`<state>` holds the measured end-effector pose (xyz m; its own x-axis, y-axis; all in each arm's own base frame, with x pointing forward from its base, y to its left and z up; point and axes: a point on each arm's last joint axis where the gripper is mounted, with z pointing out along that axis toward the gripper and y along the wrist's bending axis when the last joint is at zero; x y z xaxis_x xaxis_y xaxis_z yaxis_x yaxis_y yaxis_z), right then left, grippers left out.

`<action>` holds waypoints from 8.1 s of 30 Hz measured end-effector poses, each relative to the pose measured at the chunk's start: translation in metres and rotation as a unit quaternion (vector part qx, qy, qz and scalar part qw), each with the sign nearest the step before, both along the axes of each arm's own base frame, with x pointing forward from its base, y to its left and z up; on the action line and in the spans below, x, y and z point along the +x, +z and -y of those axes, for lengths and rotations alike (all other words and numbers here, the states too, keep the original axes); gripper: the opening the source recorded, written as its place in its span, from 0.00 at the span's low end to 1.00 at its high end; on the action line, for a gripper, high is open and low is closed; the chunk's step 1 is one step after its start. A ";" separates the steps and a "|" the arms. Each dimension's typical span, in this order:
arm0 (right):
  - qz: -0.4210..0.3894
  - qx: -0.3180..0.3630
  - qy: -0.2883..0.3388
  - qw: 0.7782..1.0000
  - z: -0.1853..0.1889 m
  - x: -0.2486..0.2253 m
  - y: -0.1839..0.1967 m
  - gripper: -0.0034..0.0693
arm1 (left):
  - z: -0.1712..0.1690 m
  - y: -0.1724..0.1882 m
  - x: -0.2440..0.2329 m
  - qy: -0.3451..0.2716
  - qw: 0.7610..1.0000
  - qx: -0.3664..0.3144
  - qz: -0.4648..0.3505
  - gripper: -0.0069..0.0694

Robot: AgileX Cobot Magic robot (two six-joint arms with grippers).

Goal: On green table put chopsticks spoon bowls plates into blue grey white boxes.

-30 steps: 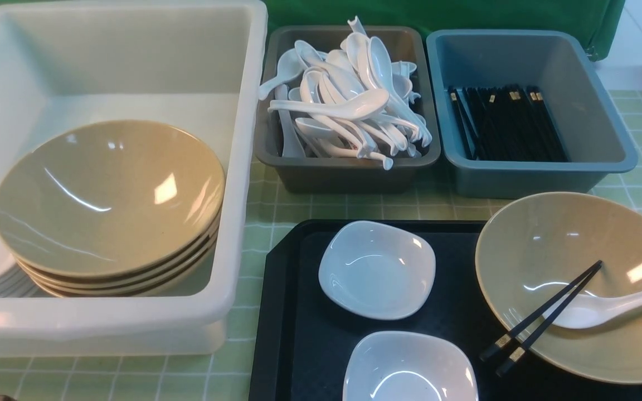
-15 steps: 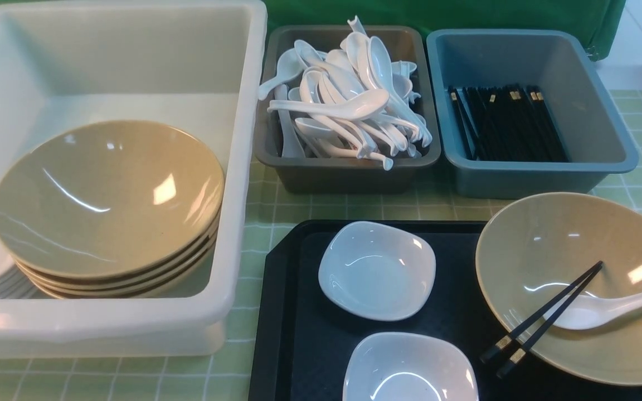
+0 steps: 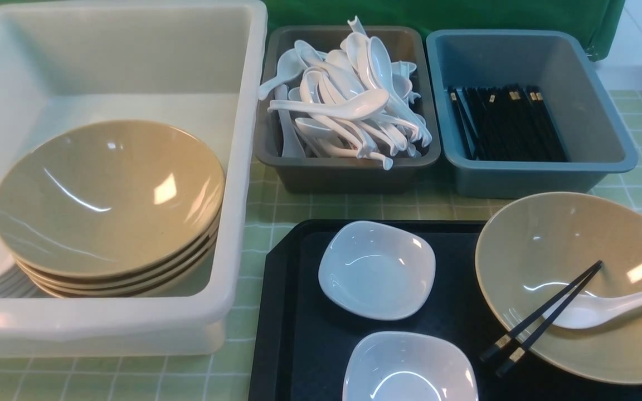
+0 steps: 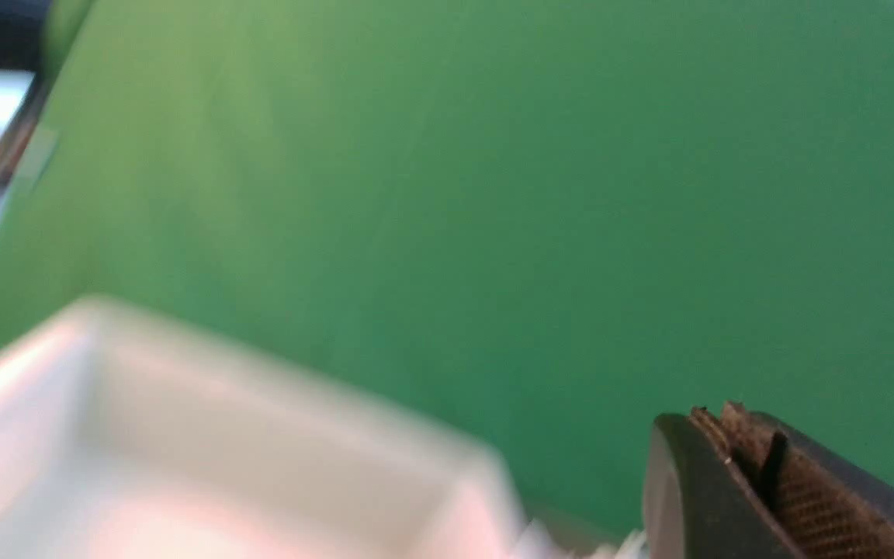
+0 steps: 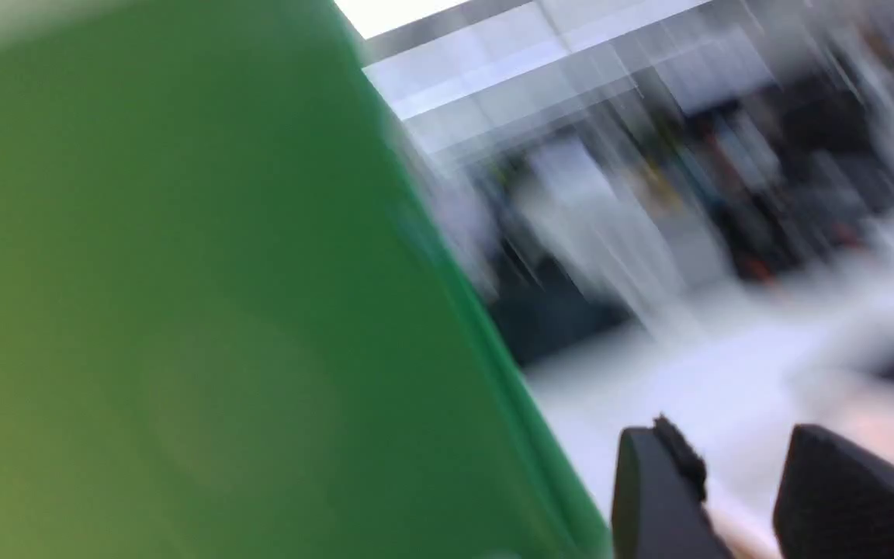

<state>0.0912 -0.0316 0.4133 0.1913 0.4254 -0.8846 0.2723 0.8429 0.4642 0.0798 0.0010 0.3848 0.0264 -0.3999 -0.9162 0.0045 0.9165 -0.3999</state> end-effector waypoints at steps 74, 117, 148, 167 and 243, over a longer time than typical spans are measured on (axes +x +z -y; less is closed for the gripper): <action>-0.433 -0.554 0.613 0.360 -0.128 0.192 -0.169 0.12 | 0.082 -0.089 0.009 -0.477 0.806 0.321 -0.140 0.09; -0.374 -0.038 0.441 0.815 -0.040 0.428 -0.204 0.27 | 0.115 -0.066 0.074 -0.488 0.822 0.269 -0.121 0.09; -0.524 -0.539 0.556 0.353 -0.070 0.174 -0.183 0.69 | 0.089 -0.029 0.026 -0.488 0.792 0.309 -0.198 0.09; -0.568 -0.528 0.559 0.294 -0.068 0.187 -0.220 0.28 | 0.087 -0.027 0.023 -0.485 0.794 0.310 -0.194 0.09; -0.311 -0.223 0.455 0.804 -0.063 -0.067 -0.062 0.73 | 0.205 -0.098 0.134 -0.573 0.715 0.172 -0.362 0.34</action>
